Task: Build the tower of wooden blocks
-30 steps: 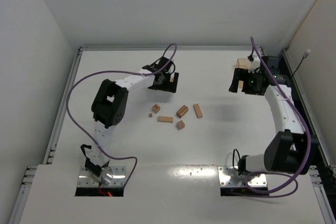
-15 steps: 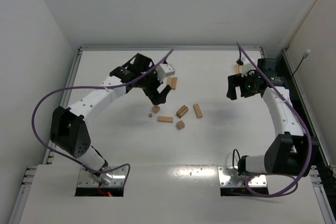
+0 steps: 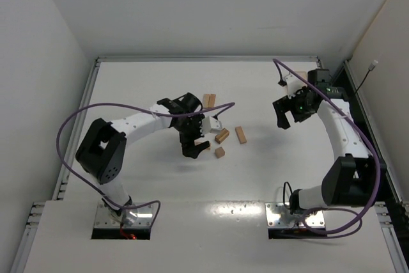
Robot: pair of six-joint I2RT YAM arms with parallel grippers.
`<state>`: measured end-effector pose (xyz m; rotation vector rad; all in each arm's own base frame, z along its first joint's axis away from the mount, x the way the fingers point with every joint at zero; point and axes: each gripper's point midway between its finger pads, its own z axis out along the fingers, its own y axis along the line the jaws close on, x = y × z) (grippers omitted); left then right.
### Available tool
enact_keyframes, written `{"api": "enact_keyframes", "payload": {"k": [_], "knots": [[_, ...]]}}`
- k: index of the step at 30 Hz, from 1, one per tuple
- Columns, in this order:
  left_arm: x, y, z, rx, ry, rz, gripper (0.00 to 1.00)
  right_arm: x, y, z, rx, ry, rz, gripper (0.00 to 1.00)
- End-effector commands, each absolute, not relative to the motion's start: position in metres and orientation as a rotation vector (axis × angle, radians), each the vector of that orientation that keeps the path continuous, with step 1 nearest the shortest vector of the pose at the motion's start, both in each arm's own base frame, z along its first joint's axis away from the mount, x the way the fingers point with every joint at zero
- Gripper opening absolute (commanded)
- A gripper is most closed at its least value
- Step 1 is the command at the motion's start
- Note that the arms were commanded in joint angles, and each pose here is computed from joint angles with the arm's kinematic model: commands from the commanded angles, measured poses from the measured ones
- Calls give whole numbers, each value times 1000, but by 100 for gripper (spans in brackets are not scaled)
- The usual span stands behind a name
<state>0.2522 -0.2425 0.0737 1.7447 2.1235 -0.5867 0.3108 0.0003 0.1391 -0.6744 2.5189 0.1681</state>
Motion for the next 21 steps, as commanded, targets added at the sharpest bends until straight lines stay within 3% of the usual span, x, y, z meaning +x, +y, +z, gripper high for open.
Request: {"api": "enact_keyframes", "payload": {"k": [1,14,21], "knots": [[256,-259,63,1814,2013,-575,91,317,-7,151,-644,2501,97,100],[274,-273,35,1813,1972,-516,87,328,-19,149,-478,2535,16,100],[276,-276,18,1843,1983,-507,78,331,-20,149,-478,2535,16,99]]}}
